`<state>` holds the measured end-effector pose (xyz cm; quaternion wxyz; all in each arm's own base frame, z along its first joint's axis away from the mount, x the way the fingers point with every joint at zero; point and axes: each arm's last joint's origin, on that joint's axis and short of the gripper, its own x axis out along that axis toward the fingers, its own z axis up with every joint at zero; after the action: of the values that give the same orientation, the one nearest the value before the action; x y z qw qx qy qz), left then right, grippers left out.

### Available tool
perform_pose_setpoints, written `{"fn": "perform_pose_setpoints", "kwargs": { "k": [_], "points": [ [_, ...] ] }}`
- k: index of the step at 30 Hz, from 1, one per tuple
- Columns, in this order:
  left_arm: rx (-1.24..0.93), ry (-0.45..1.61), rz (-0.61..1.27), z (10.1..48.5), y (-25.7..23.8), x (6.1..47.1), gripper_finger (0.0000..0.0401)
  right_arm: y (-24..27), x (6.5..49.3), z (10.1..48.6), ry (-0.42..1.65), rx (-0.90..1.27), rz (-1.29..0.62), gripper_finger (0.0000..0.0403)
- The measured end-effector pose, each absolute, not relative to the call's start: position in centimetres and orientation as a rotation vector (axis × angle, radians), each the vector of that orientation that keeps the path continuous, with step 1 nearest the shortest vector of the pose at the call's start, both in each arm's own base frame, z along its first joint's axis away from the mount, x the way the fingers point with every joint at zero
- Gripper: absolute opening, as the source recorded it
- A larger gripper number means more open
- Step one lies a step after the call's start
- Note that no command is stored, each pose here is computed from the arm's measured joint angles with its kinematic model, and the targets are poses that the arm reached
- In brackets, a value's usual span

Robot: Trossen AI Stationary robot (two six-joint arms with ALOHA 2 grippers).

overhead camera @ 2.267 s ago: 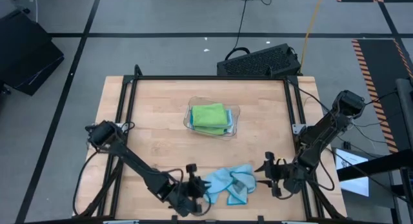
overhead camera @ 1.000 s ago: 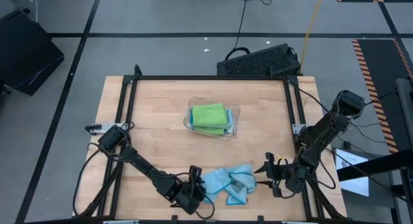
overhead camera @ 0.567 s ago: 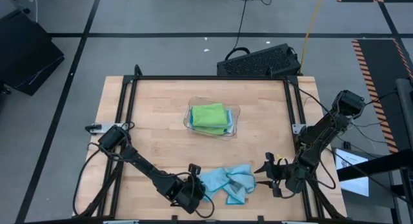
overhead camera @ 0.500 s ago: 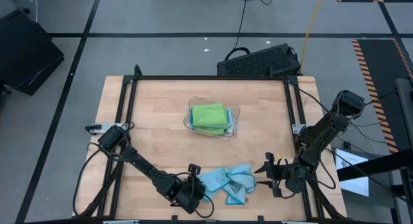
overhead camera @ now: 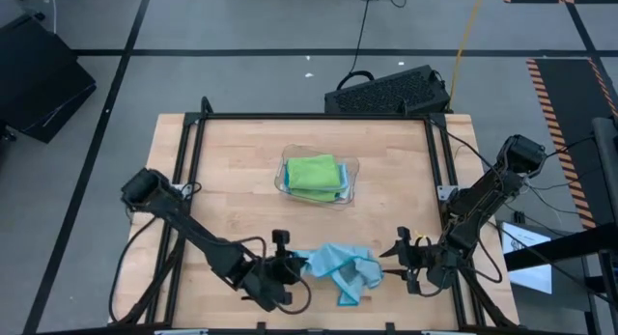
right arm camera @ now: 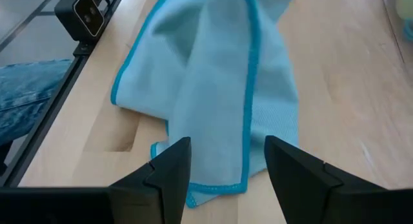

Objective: Fold microfiber towels
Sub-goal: Fold the blue microfiber cloth

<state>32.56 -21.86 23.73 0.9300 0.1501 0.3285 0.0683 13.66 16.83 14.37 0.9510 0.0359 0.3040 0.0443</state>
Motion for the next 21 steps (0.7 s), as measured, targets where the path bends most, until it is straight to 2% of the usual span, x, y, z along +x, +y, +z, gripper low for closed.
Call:
{"fn": "perform_pose_setpoints", "kwargs": {
  "k": [4,10,16,21],
  "points": [
    [0.257,0.629,0.174,24.89,-21.6,32.29,0.0006,16.83,13.65,14.37,0.619,0.073,0.091,0.0189],
    [0.191,0.596,0.225,24.46,-22.19,32.3,0.0017,16.82,13.66,14.38,0.616,0.049,0.096,0.0189],
    [0.165,0.587,0.235,24.47,-22.26,32.3,0.0005,16.79,13.7,14.39,0.614,0.053,0.09,0.0189],
    [0.158,0.585,0.236,24.47,-22.29,32.3,0.0022,16.8,13.71,14.39,0.614,0.073,0.084,0.0189]
  ]
}}
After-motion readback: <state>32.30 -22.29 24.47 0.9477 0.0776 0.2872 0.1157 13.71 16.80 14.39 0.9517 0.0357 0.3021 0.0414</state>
